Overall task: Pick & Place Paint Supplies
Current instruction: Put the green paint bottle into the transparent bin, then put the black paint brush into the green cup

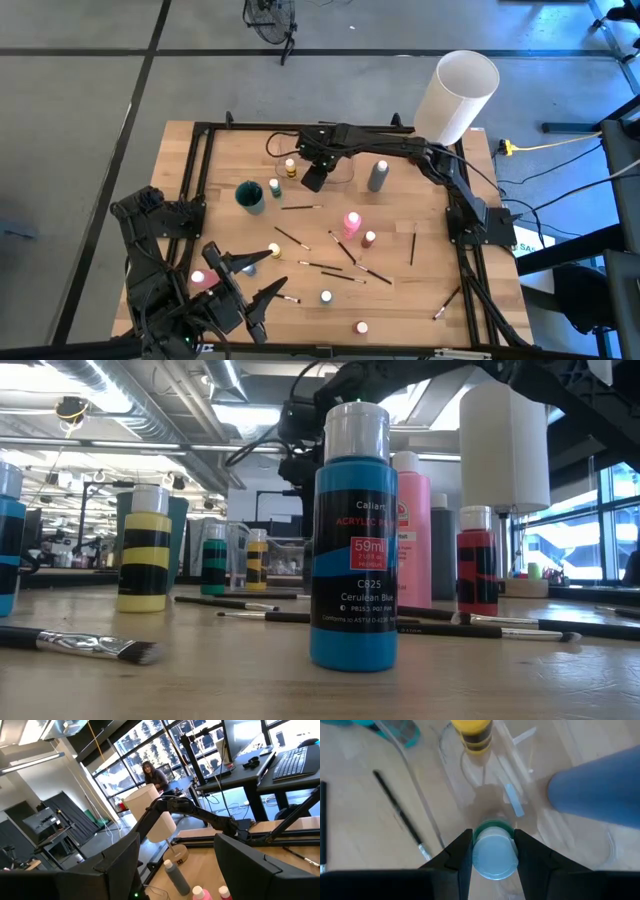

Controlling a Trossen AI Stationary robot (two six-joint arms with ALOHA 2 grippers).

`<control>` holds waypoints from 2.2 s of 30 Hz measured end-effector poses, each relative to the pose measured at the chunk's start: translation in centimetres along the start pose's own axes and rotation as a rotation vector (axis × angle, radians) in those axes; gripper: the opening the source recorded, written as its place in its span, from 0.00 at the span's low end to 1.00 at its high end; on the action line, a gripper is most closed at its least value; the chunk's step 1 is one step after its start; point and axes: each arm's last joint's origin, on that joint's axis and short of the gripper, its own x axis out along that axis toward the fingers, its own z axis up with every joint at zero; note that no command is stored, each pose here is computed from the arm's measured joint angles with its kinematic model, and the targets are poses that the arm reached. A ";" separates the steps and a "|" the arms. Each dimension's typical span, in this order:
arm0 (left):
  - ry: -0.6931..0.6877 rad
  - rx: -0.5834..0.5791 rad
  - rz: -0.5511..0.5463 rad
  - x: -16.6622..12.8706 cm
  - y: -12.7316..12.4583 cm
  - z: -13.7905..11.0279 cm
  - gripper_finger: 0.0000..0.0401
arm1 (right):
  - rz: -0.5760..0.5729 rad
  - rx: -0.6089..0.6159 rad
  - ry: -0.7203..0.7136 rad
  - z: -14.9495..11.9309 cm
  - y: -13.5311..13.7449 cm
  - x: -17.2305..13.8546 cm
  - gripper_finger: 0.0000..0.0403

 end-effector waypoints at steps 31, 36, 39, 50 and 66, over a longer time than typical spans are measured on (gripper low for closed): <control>0.000 0.001 -0.001 0.0 0.0 0.0 0.63 | 0.000 -0.010 -0.006 0.0 -0.1 0.4 0.34; 0.000 0.014 -0.014 0.0 0.0 -0.1 0.63 | 0.004 -0.017 -0.020 0.1 0.0 0.4 0.38; 0.000 0.016 -0.039 0.0 -0.1 -0.1 0.63 | 0.005 -0.020 -0.023 0.1 0.0 0.4 0.43; 0.001 0.026 -0.047 0.0 -0.1 -0.4 0.63 | 0.005 -0.022 -0.025 0.1 0.0 0.4 0.59; 0.001 0.031 -0.047 0.0 -0.1 -0.4 0.63 | -0.024 -0.029 -0.023 0.3 1.3 -7.5 0.64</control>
